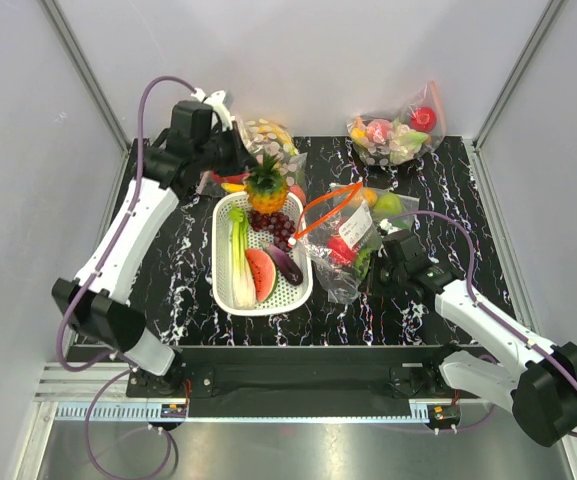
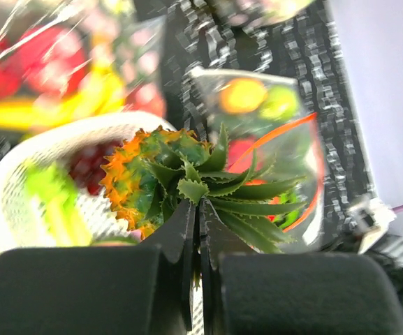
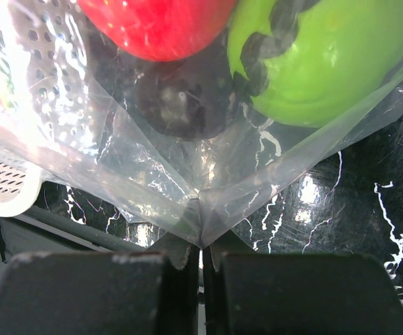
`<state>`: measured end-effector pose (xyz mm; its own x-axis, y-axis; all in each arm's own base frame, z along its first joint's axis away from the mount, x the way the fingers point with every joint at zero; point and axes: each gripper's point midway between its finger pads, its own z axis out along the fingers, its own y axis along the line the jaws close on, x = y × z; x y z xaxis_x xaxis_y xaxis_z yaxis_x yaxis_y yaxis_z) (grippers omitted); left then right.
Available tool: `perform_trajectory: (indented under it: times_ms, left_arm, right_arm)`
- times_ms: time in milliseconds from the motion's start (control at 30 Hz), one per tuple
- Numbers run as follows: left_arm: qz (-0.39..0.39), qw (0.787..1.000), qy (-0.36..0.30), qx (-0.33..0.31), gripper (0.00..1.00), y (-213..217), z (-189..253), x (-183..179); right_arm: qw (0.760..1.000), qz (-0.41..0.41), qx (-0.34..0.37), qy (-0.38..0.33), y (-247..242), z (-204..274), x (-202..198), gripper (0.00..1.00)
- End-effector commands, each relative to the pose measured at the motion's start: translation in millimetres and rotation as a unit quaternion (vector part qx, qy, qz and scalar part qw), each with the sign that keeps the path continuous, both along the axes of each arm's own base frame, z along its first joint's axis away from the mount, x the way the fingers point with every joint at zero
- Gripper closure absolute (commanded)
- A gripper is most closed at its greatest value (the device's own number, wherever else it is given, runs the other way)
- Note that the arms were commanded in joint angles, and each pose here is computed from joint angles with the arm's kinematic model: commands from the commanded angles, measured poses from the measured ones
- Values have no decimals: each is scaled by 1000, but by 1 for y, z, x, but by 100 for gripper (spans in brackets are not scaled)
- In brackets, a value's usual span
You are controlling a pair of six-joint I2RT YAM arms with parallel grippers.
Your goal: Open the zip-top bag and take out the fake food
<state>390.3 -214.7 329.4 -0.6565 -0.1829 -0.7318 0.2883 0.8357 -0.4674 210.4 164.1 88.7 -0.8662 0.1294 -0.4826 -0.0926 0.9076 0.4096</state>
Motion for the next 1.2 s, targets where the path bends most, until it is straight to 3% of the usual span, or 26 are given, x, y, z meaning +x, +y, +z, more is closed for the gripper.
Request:
perform_trajectory:
  times_ms: [0,267,567,633,667,767,900,1167]
  left_arm:
    - [43,998,-34,25,100,23,0,-1]
    - [45,996,28,78,100,38,-77,-13]
    - [33,989,60,129,100,46,-115,0]
    - [34,988,68,136,91,47,-122,3]
    - [37,987,69,140,68,49,-123,5]
    - [31,988,63,139,35,47,-115,8]
    - [34,989,37,138,20,47,-90,13]
    - [7,996,-40,81,18,27,-28,12]
  right_arm:
    - [1000,-8,1,-18,1,7,5,100]
    - [1000,-2,3,-14,2,6,4,100]
    - [1000,-2,4,-15,2,7,4,100]
    - [1000,-2,3,-14,2,6,4,100]
    - [1000,-2,3,-15,2,7,4,100]
    - [1000,-2,4,-14,2,7,4,100]
    - [1000,-1,4,-14,2,7,4,100]
    - [1000,2,5,-11,4,6,4,100]
